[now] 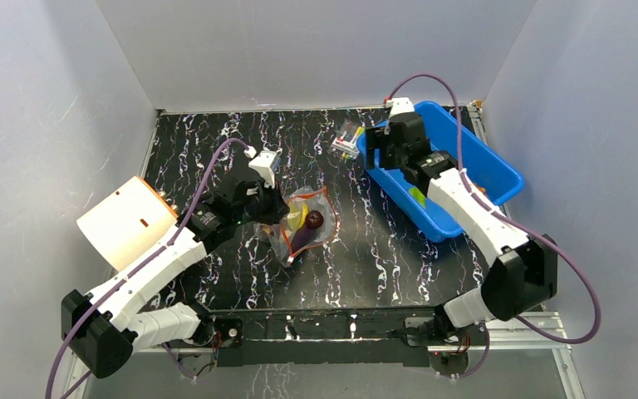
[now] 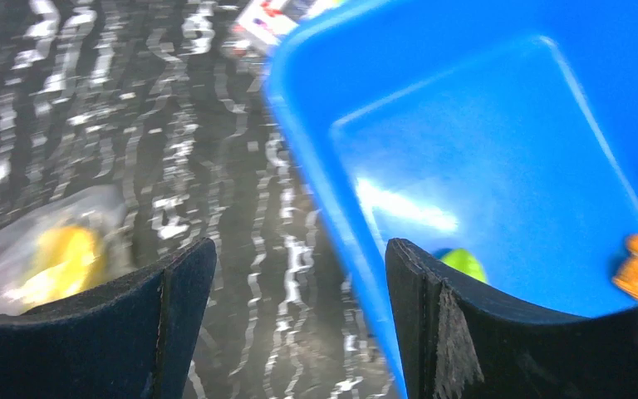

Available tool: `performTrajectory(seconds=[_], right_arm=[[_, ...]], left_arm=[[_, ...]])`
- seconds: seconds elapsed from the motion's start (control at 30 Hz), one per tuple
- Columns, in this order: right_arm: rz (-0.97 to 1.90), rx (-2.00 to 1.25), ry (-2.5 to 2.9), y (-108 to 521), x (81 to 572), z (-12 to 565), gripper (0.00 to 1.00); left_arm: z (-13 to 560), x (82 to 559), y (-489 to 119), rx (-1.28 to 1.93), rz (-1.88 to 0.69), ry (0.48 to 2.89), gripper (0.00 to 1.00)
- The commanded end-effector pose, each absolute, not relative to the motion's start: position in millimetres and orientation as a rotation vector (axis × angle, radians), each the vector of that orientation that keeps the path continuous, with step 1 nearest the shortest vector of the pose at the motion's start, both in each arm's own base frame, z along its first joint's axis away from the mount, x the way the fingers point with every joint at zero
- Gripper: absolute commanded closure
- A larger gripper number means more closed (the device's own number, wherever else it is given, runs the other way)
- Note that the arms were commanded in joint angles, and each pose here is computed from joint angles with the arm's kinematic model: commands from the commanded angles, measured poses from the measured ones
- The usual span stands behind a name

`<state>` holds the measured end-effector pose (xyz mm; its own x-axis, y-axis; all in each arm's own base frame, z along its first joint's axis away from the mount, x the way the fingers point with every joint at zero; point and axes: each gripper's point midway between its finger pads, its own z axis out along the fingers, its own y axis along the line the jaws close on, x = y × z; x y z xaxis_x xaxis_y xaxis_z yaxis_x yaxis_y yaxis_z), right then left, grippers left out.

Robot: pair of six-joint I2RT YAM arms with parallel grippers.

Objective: Place the food in the zip-top bag and seal the zipper
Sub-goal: Move the bin to the center of the board.

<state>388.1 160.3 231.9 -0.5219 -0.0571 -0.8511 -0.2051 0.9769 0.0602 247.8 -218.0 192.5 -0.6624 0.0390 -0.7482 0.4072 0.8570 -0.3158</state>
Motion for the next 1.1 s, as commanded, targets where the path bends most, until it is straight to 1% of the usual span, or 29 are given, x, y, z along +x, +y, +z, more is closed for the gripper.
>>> performTrajectory(seconds=[0.0,0.13,0.27,0.37,0.6,0.8,0.9,0.93,0.97,1.0,1.07], right_arm=[[0.080,-0.063,2.075,99,426,248,0.30],[0.106,0.029,2.121,64,448,229,0.33],[0.134,0.076,2.162,48,461,206,0.32],[0.164,0.088,2.192,42,467,190,0.30],[0.160,0.094,2.323,34,478,137,0.15],[0.193,0.144,2.358,38,486,110,0.14],[0.238,0.152,2.382,45,487,96,0.16],[0.251,0.150,2.387,46,488,92,0.19],[0.260,0.145,2.394,48,488,88,0.28],[0.269,0.137,2.402,49,488,84,0.33],[0.279,0.109,2.416,51,488,78,0.34]], left_arm=[[207,248,-218,0.305,-0.664,2.229,1.00],[200,254,-213,0.287,-0.648,2.259,1.00],[192,259,-211,0.297,-0.608,2.286,1.00],[191,261,-212,0.300,-0.610,2.289,1.00],[188,265,-216,0.266,-0.628,2.288,1.00],[179,264,-220,0.275,-0.645,2.300,1.00],[177,264,-218,0.267,-0.634,2.305,1.00],[177,264,-217,0.264,-0.634,2.304,1.00],[177,263,-218,0.264,-0.636,2.301,1.00],[178,264,-218,0.262,-0.638,2.294,1.00],[178,264,-217,0.260,-0.634,2.292,1.00]])
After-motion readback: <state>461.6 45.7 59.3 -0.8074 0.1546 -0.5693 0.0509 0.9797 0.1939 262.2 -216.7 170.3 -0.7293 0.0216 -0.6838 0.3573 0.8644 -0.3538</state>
